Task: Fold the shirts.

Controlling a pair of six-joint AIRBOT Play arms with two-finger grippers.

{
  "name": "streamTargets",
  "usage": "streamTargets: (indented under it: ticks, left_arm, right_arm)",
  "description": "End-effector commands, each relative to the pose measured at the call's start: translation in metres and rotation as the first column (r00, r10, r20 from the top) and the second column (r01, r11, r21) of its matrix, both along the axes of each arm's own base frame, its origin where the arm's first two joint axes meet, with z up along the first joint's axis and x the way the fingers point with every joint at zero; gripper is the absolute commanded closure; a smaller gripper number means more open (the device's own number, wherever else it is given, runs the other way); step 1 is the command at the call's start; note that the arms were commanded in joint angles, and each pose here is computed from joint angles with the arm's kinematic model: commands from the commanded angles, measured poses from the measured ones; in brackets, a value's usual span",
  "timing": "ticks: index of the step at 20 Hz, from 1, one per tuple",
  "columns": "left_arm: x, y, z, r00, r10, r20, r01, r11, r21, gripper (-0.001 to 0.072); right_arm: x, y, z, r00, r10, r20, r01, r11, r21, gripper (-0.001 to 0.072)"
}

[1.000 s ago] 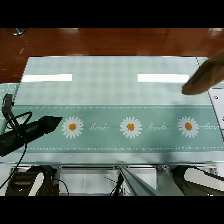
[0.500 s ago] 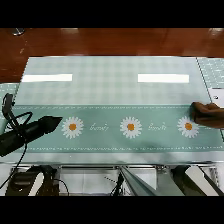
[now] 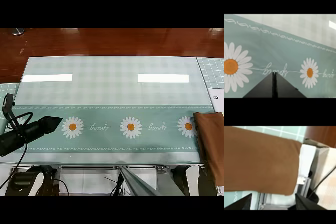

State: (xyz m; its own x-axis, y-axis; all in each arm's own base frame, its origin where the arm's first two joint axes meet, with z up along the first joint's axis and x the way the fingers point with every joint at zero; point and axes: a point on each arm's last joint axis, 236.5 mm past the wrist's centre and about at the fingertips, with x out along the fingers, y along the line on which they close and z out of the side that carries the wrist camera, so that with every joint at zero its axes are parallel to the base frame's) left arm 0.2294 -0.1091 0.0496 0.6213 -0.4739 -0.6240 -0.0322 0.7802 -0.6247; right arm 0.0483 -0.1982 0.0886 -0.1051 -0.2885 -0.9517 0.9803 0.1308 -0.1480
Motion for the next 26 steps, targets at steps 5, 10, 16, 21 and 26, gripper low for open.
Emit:
streamTargets:
  ticks: [5,10,16,21,26]
  left_arm:
    - [0.045,-0.01,0.047,0.992,-0.112,0.056,0.11,0.993,0.03,0.0689]
    - [0.105,-0.07,0.142,0.912,-0.37,0.175,0.359,0.929,0.09,0.069]
    - [0.103,-0.029,0.001,0.935,-0.269,-0.23,0.352,0.767,0.537,0.0688]
    - [0.093,-0.011,-0.024,0.915,-0.221,-0.338,0.38,0.754,0.537,0.0688]
    - [0.095,-0.012,-0.027,0.914,-0.22,-0.341,0.382,0.752,0.537,0.0688]
  right_arm:
    - [0.177,0.025,0.043,0.726,0.549,0.415,-0.5,0.835,-0.229,0.0685]
    - [0.314,0.227,0.076,0.115,0.703,0.702,-0.857,0.428,-0.288,0.0686]
    - [0.286,0.279,-0.074,0.102,0.966,0.237,-0.994,0.106,-0.006,0.0685]
    - [0.288,0.252,-0.084,0.122,0.985,0.118,-0.992,0.123,0.004,0.0685]
    - [0.289,0.252,-0.084,0.122,0.985,0.12,-0.992,0.122,0.001,0.0685]
